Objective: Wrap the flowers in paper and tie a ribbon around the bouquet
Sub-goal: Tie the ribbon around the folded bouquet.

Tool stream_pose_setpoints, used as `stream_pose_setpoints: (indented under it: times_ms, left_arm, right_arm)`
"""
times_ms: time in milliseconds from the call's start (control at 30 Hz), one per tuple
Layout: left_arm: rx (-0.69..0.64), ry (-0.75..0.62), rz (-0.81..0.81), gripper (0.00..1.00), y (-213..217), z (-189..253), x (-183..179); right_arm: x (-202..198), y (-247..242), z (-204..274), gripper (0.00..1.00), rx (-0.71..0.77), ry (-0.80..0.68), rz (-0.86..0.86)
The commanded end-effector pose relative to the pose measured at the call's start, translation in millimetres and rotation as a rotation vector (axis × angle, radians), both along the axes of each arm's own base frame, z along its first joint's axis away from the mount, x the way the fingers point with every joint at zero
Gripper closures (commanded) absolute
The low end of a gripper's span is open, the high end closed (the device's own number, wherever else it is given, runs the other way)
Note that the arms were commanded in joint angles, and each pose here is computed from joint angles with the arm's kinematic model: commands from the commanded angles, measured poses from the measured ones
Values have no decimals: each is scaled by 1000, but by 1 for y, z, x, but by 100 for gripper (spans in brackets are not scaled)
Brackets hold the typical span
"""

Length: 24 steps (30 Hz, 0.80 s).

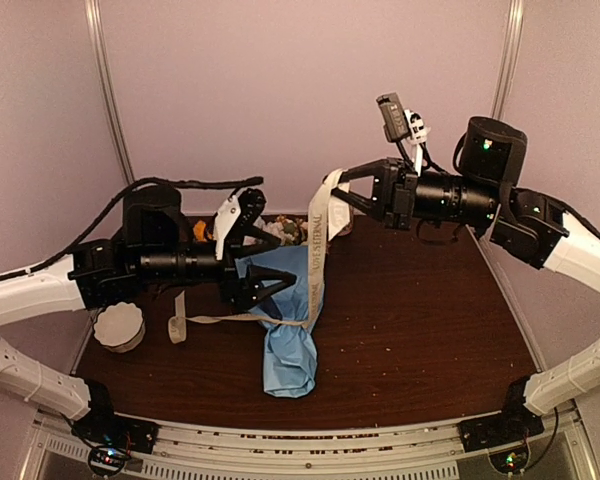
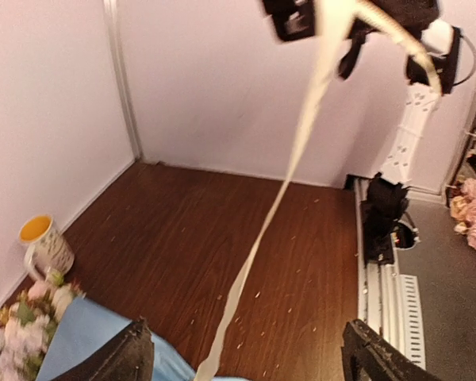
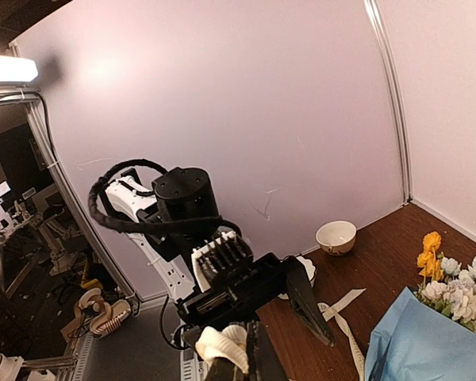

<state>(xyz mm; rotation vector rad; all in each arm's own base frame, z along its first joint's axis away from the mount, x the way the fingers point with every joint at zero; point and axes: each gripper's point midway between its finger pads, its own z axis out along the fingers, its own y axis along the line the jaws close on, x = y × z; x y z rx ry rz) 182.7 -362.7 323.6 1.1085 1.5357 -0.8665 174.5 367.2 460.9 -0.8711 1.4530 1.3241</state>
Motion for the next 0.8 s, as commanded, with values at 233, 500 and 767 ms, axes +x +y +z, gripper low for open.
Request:
stream_pose_setpoints:
  times_ms: [233,500,767]
  left_arm:
    - [-10,-221,-140,36,-47,59,12]
    - [-31,-261,-5,100,-35,79,30]
    - [-57,-230,169,100,-17,75,56]
  right_arm:
    - [-10,5,14,100,48,-16,59]
    - [17,-8,-46,41,-87,78,-72]
    - [53,8,-177,6,-295,168,-279]
